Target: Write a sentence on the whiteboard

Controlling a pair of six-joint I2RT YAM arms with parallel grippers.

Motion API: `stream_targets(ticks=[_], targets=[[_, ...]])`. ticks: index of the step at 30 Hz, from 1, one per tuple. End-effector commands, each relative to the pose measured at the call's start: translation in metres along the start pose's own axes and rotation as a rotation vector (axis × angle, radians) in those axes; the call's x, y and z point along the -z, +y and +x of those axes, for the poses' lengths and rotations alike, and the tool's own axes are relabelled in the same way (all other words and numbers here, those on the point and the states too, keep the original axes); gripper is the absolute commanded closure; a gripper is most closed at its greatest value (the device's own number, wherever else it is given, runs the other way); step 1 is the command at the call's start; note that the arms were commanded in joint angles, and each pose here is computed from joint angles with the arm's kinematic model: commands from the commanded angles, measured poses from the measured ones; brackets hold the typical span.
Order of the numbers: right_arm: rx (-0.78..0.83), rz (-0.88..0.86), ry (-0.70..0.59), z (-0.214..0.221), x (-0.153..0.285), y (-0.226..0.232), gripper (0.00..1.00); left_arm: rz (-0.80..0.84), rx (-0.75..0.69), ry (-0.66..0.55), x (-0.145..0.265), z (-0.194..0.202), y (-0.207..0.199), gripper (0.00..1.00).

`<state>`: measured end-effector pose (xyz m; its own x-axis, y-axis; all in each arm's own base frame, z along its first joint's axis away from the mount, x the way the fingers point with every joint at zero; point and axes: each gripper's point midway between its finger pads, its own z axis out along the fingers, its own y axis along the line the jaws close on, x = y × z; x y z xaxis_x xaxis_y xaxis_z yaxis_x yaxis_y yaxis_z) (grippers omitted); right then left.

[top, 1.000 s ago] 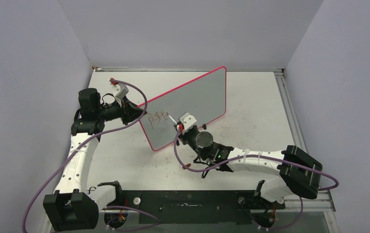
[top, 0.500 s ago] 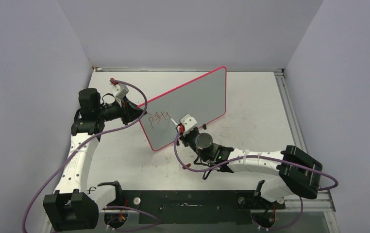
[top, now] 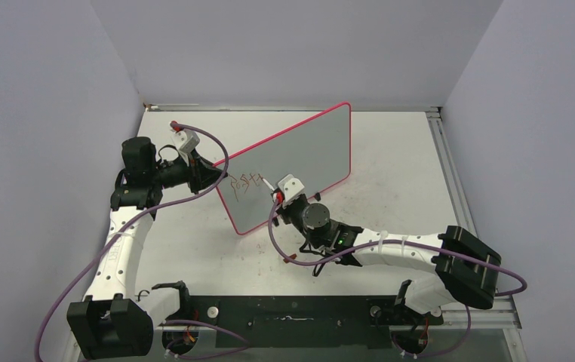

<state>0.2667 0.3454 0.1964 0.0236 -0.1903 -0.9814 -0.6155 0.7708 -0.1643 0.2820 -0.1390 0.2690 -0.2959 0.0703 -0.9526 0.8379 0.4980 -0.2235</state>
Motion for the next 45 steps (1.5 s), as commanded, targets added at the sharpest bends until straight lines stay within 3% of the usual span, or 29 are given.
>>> stream_targets(ticks=[1, 45], targets=[[-0.042, 0.067, -0.118, -0.046, -0.01, -0.016, 0.95, 0.011, -0.01, 0.021, 0.001, 0.004, -0.003, 1.0], [-0.068, 0.095, -0.148, -0.057, -0.01, -0.022, 0.95, 0.012, -0.012, 0.019, 0.001, 0.004, -0.004, 1.0]])
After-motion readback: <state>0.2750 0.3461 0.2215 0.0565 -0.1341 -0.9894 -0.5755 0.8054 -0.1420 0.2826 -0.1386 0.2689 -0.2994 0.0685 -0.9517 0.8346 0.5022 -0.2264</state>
